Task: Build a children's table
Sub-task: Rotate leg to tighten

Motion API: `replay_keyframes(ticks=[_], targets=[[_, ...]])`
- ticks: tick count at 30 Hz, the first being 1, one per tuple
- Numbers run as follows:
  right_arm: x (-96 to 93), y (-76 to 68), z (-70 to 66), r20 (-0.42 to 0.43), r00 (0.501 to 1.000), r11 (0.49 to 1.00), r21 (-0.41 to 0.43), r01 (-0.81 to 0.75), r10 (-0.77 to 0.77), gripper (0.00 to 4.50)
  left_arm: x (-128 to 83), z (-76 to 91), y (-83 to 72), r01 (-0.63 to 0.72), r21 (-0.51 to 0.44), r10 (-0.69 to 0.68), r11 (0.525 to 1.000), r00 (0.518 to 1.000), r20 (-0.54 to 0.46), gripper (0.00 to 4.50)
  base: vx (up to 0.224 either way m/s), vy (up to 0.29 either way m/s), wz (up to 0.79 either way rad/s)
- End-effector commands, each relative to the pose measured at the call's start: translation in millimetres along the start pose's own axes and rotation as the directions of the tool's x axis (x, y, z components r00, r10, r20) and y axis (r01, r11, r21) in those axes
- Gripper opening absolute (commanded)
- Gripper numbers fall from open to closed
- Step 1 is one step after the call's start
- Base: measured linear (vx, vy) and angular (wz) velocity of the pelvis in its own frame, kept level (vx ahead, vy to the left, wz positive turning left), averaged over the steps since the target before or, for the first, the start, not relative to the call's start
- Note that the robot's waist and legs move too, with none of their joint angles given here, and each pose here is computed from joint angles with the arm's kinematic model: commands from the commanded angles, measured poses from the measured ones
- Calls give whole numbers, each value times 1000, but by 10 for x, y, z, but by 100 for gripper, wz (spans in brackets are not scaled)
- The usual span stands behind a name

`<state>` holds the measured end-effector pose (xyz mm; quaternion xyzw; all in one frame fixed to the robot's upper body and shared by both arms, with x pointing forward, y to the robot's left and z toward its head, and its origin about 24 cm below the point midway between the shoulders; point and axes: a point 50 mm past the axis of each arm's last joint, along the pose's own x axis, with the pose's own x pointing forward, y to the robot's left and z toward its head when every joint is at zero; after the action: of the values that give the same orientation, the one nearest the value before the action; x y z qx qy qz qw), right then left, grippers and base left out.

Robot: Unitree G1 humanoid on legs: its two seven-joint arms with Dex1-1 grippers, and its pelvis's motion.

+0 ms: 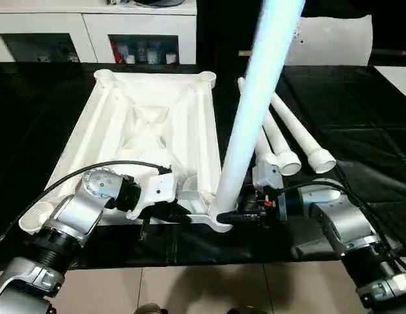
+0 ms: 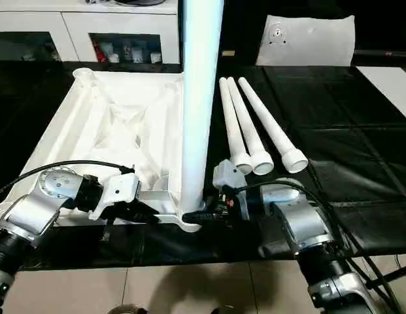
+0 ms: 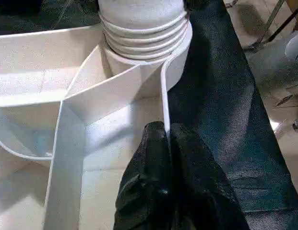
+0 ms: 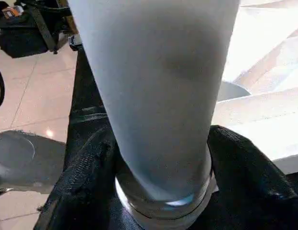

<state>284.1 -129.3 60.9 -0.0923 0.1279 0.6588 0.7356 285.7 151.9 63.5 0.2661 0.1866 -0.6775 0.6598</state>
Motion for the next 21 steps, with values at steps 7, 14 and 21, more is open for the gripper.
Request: replay_keyframes(ticks=[7,14,21], targets=[[103,88,-41,20,999,999,22,-37,37,253,110,-84,-76,62,-35,-63,997,997,-34,0,0,0,0],[331,138,-155,103,971,963,188,195,-217,252,255,72,78,-208,-209,228,955,971,74,0,-8,1,0],[619,68,-161,94,878,844,340,414,-469,239,407,268,203,-399,-357,456,845,886,88,0,0,0,0]])
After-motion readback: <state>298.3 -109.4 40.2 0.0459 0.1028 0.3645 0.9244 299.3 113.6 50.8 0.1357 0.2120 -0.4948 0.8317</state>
